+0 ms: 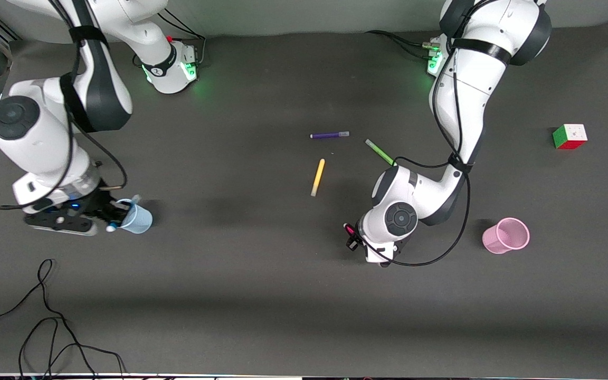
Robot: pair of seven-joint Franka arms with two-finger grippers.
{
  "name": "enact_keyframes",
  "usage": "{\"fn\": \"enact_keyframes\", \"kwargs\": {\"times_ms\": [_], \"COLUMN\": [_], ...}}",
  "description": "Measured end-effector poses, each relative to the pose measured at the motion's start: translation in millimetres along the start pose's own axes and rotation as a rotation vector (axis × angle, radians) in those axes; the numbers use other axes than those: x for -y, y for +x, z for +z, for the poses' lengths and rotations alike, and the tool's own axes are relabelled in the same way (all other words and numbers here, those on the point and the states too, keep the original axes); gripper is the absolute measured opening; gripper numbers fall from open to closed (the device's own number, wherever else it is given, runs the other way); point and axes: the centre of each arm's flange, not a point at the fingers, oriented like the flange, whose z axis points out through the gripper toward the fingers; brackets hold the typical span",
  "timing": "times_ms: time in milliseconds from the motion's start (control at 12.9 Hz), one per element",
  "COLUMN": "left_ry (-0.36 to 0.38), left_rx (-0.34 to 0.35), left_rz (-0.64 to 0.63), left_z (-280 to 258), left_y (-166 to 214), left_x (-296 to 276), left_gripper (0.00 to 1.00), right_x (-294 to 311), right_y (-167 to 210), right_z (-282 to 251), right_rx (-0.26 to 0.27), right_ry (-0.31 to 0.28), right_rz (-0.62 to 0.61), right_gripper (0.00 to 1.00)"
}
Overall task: Place pink and blue markers in matching cups
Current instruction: 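Lift the blue marker over the clear cup while the left gripper lifts the pink marker, then drop the blue marker into the clear cup while the left gripper lowers the pink marker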
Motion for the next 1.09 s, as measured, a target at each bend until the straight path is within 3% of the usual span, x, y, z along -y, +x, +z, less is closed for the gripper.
{"fn": "enact_keyframes", "kwargs": {"times_ms": [233,466,621,854,1087], "left_ry": [0.056,0.169,0.215,0.146,0.021], "left_rx": [0.017,0.083,0.18,0.377,0.536], "left_rz": [-0.038,-0.1,-0.107,-0.097,-0.082], "left_z": [-24.8,-121.2,-178.7,-242.4,-245.0], "left_y": [25.1,76.8,107.2,198.8,276.9], "left_x": [4.8,19.7,45.9,122.0,197.6], "left_gripper": [0.18,0.18,0.18,0.18,0.18], "right_x": [-45.4,-55.3,-53.6,-55.6,-58.6], "right_y": [-11.8,-37.6,-51.6,-56.2,-60.2], "right_z": [44.6,89.8,108.1,113.7,122.3], "right_rx": [-0.044,-0.075,-0.067,-0.058,-0.042], "right_ry": [-0.009,0.001,0.004,0.003,-0.004], "right_rz": [-0.041,-0.041,-0.047,-0.045,-0.038], "right_gripper": [0.17,0.17,0.17,0.17,0.17]}}
